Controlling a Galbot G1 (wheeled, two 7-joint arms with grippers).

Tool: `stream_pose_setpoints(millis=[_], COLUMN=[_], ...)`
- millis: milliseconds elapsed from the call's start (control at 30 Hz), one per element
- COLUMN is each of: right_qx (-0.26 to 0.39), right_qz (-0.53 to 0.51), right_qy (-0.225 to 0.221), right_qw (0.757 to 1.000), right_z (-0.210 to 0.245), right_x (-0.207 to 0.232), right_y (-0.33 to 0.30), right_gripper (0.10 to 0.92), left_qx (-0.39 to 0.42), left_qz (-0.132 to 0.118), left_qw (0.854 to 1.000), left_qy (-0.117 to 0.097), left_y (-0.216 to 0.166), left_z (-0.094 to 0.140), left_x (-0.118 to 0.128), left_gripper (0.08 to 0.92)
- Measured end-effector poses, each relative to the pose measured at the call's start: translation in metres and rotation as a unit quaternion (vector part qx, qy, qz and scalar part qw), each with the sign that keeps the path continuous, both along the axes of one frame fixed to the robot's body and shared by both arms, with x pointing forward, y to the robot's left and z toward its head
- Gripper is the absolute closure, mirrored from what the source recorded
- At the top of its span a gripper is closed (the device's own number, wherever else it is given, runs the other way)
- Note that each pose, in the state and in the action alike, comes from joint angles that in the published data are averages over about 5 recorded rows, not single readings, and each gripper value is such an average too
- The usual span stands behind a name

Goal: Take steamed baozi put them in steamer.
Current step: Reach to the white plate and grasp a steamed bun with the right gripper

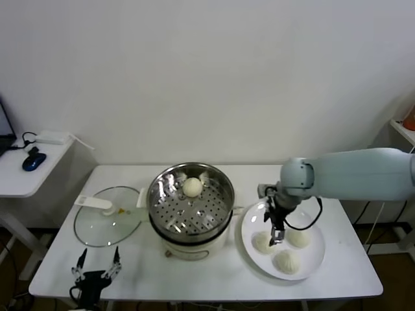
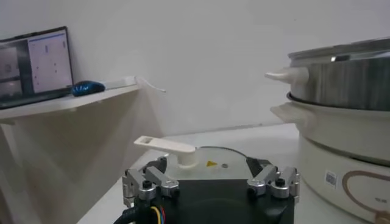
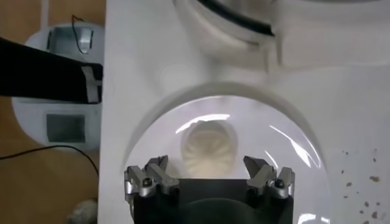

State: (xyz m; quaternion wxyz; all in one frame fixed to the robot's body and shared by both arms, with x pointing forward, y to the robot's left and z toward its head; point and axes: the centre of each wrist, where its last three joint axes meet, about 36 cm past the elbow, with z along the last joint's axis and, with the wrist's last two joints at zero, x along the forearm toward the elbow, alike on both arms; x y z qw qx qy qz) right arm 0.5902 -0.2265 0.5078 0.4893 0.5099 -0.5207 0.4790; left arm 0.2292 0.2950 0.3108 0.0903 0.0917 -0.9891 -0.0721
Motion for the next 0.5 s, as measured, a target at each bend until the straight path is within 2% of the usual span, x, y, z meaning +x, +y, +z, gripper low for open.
stream_pose_setpoints(millis=[500], right_qx=[-0.016], right_qz=[-0.003], right_qy=[-0.005], right_qw=[1.0], right_z=[-0.032], right_x=[-0.001], right_y=[0.008], right_gripper=[0.2], left_qx=[0.002], left_qz=[0.002], left_qw=[1.0], left_qy=[0.001], left_y=[0.001], left_z=[-0.001], left_x=[-0.001], left_gripper=[0.177])
